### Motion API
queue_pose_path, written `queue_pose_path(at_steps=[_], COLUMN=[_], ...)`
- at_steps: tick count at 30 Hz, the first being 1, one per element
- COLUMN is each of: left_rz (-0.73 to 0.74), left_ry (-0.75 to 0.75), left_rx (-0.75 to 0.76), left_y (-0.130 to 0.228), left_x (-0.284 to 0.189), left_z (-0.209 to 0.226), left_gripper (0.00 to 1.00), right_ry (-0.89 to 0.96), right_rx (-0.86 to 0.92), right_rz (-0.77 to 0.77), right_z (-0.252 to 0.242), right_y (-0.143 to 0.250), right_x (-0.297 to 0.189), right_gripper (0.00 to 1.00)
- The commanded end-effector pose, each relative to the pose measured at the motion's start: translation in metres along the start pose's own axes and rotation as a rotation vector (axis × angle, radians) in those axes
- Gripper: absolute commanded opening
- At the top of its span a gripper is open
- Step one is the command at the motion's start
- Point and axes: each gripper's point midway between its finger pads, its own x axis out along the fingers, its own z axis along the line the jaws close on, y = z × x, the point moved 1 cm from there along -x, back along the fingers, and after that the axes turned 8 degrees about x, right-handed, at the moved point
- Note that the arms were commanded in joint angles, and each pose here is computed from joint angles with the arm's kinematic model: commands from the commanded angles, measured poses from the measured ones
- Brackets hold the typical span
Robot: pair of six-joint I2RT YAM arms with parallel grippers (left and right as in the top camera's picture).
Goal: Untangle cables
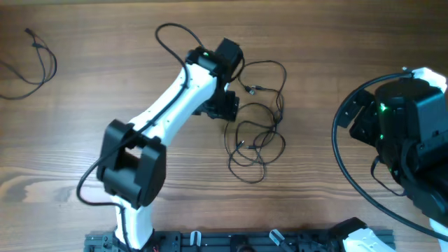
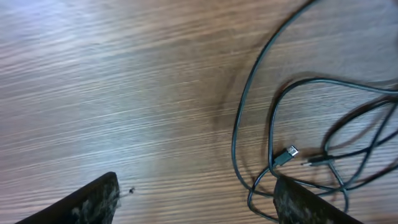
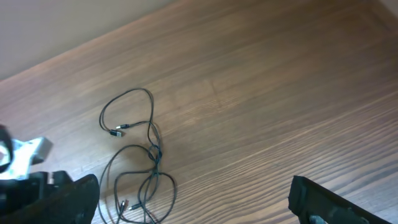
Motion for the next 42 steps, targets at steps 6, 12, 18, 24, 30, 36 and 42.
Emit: queue_pose_path(at_steps=[6, 12, 18, 24, 30, 36, 42], left_rz=[0.065, 0.135, 0.189, 0.095, -0.129, -0.210, -0.214], left_ry=[0.083, 0.146, 0.059, -0.068, -0.018, -0.007, -0.004], left_rx=[0.024, 0.057, 0.061, -0.020, -0.116, -0.153, -0.130], left_y=[0.002, 0.017, 0.049, 0.027, -0.005, -0.011, -0.021], left_x=[0.027, 0.048, 0.092, 0.073, -0.004, -0.028, -0.014], left_z=[-0.021, -0.046, -0.035, 0.000, 0.027, 0.042, 0.039], left_gripper=[0.73, 0.73, 0.22, 0.04, 0.21, 0.79, 0.66], right_ry=[0.049, 0.047, 0.013, -0.050, -0.045, -0.066, -0.060], right_rx=[0.005, 0.010, 0.018, 0.021, 0.018, 0.011, -0.008], right_rz=[-0.037, -0.039, -0.023, 0.038, 0.193, 0.260, 0.266], right_z=[-0.005, -0.005, 0.002, 0.031, 0.060, 0.079, 0.077], right_y=[-0.006, -0.007, -0.005, -0.001, 0.022, 0.032, 0.033], right_x=[0.003, 0.003, 0.003, 0.020, 0.056, 0.075, 0.075], right_gripper=[1.00, 1.00, 1.00, 1.00, 1.00, 1.00, 1.00])
